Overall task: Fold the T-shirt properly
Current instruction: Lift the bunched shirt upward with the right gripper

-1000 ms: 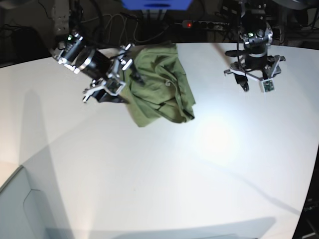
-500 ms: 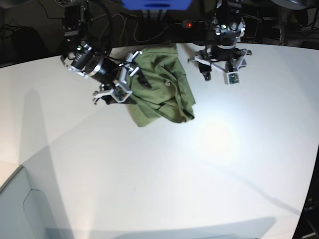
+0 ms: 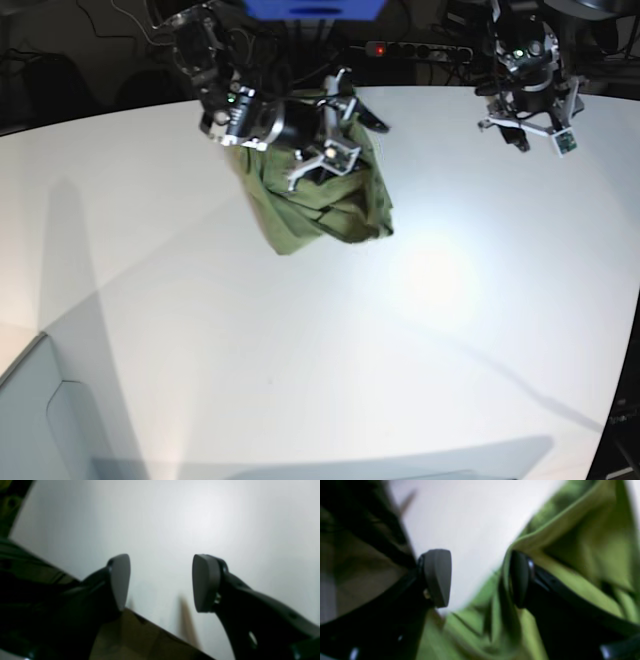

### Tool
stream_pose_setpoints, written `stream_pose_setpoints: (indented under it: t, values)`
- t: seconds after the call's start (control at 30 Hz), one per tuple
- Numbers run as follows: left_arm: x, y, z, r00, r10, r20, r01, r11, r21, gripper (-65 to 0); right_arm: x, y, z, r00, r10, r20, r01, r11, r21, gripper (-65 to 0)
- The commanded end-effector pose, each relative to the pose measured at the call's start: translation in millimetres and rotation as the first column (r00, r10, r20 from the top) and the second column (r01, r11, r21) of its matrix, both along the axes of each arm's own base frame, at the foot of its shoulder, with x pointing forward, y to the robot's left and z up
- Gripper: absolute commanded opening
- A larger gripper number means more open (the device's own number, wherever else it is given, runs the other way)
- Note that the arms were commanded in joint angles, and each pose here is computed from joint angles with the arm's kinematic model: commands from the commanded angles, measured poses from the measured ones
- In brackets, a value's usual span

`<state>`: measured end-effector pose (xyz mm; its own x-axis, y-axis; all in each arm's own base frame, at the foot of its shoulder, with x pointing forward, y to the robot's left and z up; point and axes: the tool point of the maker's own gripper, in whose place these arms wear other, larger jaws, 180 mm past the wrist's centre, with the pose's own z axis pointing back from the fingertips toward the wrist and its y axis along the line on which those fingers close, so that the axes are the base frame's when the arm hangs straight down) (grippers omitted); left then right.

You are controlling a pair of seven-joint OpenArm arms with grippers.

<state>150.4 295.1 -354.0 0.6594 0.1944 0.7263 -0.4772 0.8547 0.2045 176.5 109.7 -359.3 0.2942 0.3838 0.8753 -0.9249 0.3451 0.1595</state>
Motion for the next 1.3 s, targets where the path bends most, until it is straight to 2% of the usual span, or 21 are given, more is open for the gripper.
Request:
stream_pose_setpoints:
  t: [0.0,0.13,0.23,0.33,0.5,0.57,0.63,0.8,0.93,1.1,1.27]
  values:
    - [4,3,11,0.999,-0.008,0.031,0.007,1.0,0.028,-27.4,-3,13,18,0.999,0.036,0.032,-0.037,0.997,0.062,-30.1]
    - [1,0,14,0.999,-0.017,0.027,0.017,0.999,0.03,-27.4,-14,28,24,0.995,0.093,0.046,-0.096,0.992,0.077,-29.9]
    - [1,-1,17,0.999,-0.022,0.034,0.021,0.999,0.032,-27.4,-11,28,29,0.994,0.093,0.061,-0.098,0.992,0.083,-29.6]
    - [1,-2,18,0.999,-0.023,0.037,0.022,0.999,0.031,-27.4,-2,25,44,0.99,0.081,0.116,-0.091,0.992,0.089,-29.6]
    - [1,-2,18,0.999,-0.022,0.037,0.021,0.999,0.03,-27.4,33,-15,48,0.987,-0.079,0.137,0.069,0.995,0.073,-29.6]
    - [1,-2,18,0.999,-0.022,0.037,0.021,0.999,0.03,-27.4,37,-26,40,0.986,-0.112,0.12,0.105,0.993,0.06,-29.5]
    - [2,-2,18,0.999,-0.021,0.04,0.02,0.999,0.029,-27.4,34,-25,27,0.991,-0.104,0.081,0.101,0.994,0.045,-29.5]
    - [4,-3,19,0.999,-0.019,0.046,0.018,0.999,0.026,-27.4,0,-5,-12,0.998,-0.032,-0.058,0.034,0.999,0.025,-29.7]
    - [4,-3,19,0.999,-0.019,0.048,0.018,0.999,0.026,-27.4,-16,12,-18,0.995,0.02,-0.094,-0.016,0.999,0.034,-29.9]
    - [4,-3,19,0.999,-0.019,0.048,0.018,0.999,0.026,-27.4,-2,9,9,1.0,0.001,-0.005,-0.001,0.998,0.061,-29.9]
    - [4,-2,19,0.999,-0.016,0.048,0.015,1.0,0.027,-27.4,28,-14,41,0.99,-0.095,0.102,0.087,0.993,0.08,-29.6]
